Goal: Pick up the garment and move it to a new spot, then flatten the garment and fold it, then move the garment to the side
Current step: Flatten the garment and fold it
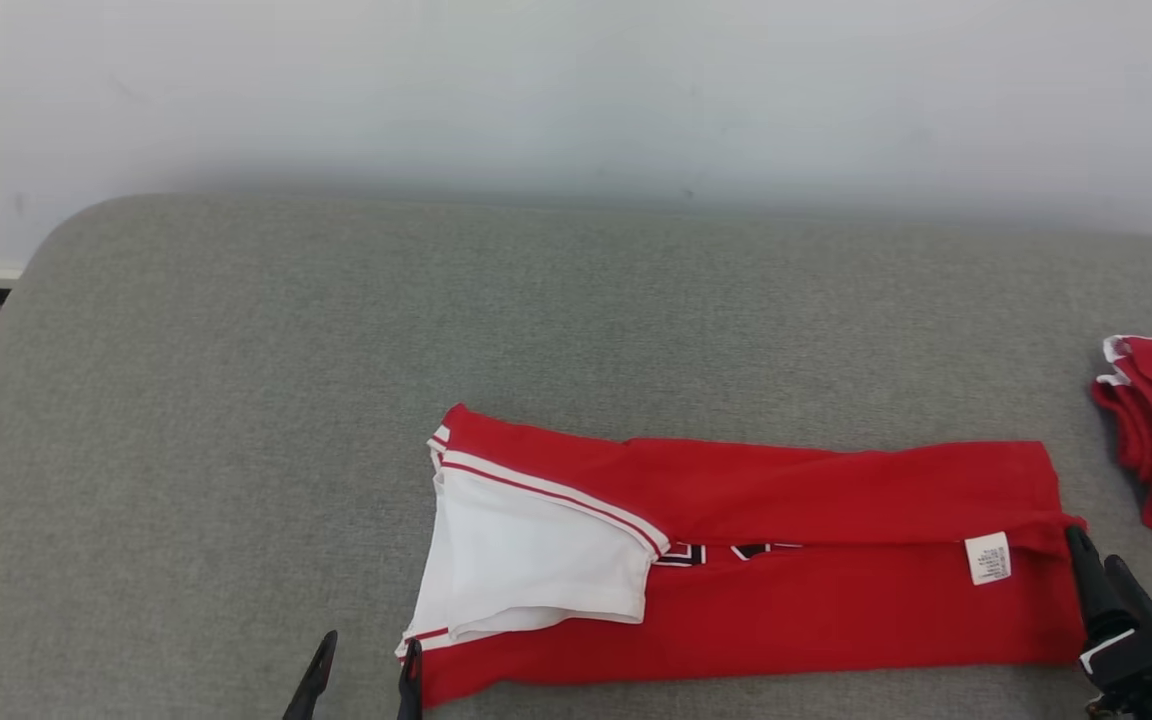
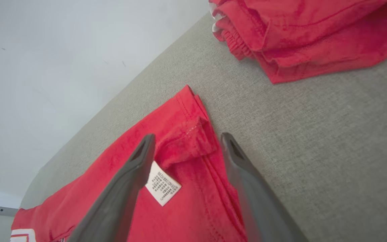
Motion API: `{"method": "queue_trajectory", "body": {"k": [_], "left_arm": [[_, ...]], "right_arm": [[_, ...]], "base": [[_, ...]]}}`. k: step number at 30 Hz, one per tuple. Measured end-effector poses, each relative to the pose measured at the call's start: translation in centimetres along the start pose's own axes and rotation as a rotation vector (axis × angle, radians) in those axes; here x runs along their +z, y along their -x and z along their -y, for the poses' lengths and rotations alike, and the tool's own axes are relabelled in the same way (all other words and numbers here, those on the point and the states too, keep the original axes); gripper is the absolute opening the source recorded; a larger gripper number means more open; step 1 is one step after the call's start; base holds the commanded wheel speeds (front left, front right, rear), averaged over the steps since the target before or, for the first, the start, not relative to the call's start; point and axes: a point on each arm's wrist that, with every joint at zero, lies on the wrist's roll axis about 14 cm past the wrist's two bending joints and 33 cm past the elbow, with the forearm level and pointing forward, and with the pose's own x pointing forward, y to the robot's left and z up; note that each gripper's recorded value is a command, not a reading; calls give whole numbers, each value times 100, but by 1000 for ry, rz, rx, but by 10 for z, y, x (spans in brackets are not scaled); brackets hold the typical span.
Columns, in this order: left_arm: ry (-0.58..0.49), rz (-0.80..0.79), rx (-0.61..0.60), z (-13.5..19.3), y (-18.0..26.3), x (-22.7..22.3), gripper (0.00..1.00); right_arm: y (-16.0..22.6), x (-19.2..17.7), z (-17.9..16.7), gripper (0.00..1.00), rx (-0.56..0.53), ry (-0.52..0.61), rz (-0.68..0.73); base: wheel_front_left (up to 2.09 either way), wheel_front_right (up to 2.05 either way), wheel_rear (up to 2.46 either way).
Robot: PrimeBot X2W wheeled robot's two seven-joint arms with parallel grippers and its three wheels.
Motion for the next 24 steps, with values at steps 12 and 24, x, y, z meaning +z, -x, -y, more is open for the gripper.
{"method": "queue_trajectory", "body": {"k": [12,24], "left_arm": [[-8,-33,25,-10,3,-11,100],[4,-24,16,-7,-1,-9,100]], "right_arm": [[-18,-32,15,83,-76,-52,-128],[-14,-37,13,0,-64,-33,-146]], "base": [[0,0,0],[0,0,0]]}}
